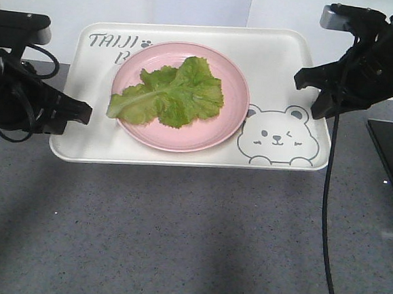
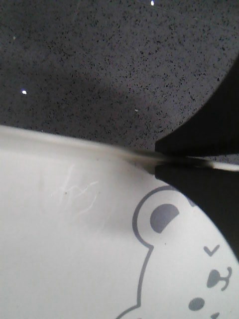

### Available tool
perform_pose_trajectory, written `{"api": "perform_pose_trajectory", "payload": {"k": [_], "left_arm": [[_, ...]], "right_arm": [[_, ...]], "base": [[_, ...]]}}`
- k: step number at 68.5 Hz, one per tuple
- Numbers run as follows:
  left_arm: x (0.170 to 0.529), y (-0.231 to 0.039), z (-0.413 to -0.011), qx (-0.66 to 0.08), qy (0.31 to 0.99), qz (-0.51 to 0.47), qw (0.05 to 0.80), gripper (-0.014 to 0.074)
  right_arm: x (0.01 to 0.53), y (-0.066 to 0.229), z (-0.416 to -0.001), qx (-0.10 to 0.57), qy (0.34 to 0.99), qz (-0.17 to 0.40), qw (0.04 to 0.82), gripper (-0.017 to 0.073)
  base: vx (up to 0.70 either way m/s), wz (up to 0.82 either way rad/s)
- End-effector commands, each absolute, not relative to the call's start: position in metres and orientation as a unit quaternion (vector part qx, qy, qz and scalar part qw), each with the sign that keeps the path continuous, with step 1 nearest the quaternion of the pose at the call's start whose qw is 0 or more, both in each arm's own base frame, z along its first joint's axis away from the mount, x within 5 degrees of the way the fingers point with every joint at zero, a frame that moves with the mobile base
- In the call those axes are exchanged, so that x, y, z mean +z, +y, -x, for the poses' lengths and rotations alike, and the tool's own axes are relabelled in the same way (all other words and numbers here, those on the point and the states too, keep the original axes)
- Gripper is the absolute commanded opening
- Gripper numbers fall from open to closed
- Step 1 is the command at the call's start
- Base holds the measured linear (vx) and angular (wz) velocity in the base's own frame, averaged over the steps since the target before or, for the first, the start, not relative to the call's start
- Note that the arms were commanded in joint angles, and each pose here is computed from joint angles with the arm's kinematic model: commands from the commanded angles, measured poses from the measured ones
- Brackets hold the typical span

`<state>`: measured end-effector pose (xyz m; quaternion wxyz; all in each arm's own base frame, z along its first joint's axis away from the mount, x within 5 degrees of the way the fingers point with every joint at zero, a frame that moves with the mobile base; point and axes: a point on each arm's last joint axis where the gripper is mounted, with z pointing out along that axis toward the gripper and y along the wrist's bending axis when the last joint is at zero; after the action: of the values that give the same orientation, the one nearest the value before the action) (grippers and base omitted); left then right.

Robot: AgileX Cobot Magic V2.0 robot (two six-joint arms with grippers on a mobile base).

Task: Transfer vegetables to tray and serve
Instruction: 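Keep the tray held with both grippers as the base approaches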

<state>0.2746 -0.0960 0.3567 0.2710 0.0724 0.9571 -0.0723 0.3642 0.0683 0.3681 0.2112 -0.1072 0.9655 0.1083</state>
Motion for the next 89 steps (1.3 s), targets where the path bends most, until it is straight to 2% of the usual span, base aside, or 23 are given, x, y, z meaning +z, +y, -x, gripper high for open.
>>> {"api": "perform_pose_trajectory", "payload": {"k": [1, 89], "left_arm": [[0.3817, -0.1041, -0.2703, -0.115, 0.932, -0.08, 0.335, -0.0006], [0.3817, -0.1041, -0.2703, -0.115, 0.932, -0.08, 0.335, -0.0006]], "right_arm": [[0.3967, 0.0754, -0.3479, 0.138, 0.951, 0.127, 0.245, -0.0006], [0.3967, 0.0754, -0.3479, 0.138, 0.951, 0.127, 0.245, -0.0006]], "base": [[0.02, 0.0], [0.01, 0.0]]}}
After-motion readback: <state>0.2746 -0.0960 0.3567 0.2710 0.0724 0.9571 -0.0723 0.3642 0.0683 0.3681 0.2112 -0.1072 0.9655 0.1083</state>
